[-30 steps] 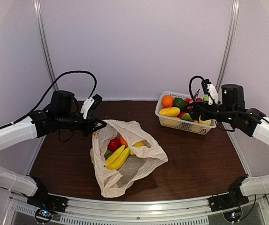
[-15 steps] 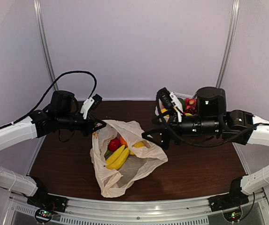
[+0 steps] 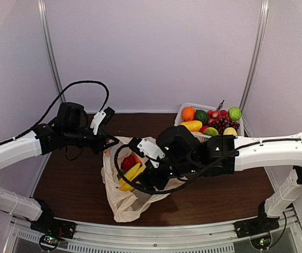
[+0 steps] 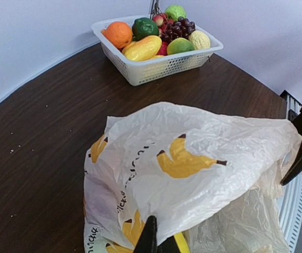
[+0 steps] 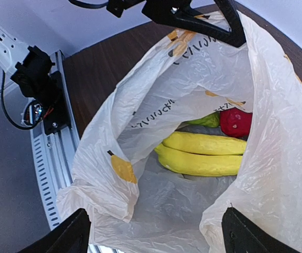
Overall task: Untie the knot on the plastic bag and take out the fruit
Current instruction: Reach into the gripper in the takeout bag.
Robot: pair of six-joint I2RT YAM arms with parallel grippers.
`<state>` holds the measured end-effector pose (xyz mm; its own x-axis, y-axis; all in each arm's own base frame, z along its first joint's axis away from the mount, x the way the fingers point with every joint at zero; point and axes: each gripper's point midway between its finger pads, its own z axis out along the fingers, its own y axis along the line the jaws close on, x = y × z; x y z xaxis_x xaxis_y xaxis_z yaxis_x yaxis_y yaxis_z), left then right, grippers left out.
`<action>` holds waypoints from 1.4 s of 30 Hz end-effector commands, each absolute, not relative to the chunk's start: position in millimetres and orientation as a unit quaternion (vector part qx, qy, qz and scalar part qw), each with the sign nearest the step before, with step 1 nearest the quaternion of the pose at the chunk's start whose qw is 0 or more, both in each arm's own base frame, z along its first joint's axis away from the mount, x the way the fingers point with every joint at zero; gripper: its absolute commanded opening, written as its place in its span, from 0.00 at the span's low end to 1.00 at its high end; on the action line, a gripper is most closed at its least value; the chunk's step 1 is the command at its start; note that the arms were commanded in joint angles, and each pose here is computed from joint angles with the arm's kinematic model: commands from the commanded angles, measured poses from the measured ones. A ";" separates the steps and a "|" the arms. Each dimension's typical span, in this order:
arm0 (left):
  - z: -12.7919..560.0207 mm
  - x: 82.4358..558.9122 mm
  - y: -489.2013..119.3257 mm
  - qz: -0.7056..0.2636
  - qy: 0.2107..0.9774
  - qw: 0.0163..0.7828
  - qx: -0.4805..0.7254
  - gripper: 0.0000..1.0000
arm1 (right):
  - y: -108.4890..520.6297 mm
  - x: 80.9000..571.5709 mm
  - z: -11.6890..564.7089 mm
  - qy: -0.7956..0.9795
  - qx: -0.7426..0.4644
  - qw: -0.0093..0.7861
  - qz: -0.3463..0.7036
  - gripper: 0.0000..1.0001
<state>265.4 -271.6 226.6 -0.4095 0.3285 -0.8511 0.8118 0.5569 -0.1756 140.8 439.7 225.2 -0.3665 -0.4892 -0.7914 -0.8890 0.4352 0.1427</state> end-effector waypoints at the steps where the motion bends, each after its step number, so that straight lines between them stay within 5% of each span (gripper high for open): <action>1: 231.2 268.8 -273.4 -0.301 0.780 0.410 0.364 0.00 | 440.8 152.6 214.2 0.787 -0.458 0.361 0.202 0.86; 9: 227.2 270.0 -274.0 -0.300 0.783 0.405 0.363 0.00 | 474.4 143.0 201.0 0.769 -0.493 0.354 0.199 0.71; 18: 227.3 269.1 -275.4 -0.304 0.782 0.403 0.365 0.00 | 458.2 187.9 155.7 0.807 -0.469 0.346 0.097 0.54; 29: 230.0 268.1 -275.0 -0.305 0.780 0.406 0.366 0.00 | 407.9 228.4 96.8 0.847 -0.440 0.298 0.021 0.49; 42: 230.2 267.2 -276.0 -0.309 0.779 0.404 0.366 0.00 | 433.9 247.0 78.7 0.866 -0.396 0.304 0.041 0.52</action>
<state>265.6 -272.7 222.8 -0.4173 0.3341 -0.8451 0.8120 0.5547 -0.1816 228.6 423.1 61.8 -0.4700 -0.7315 -0.4939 -0.7670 0.6154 -0.1816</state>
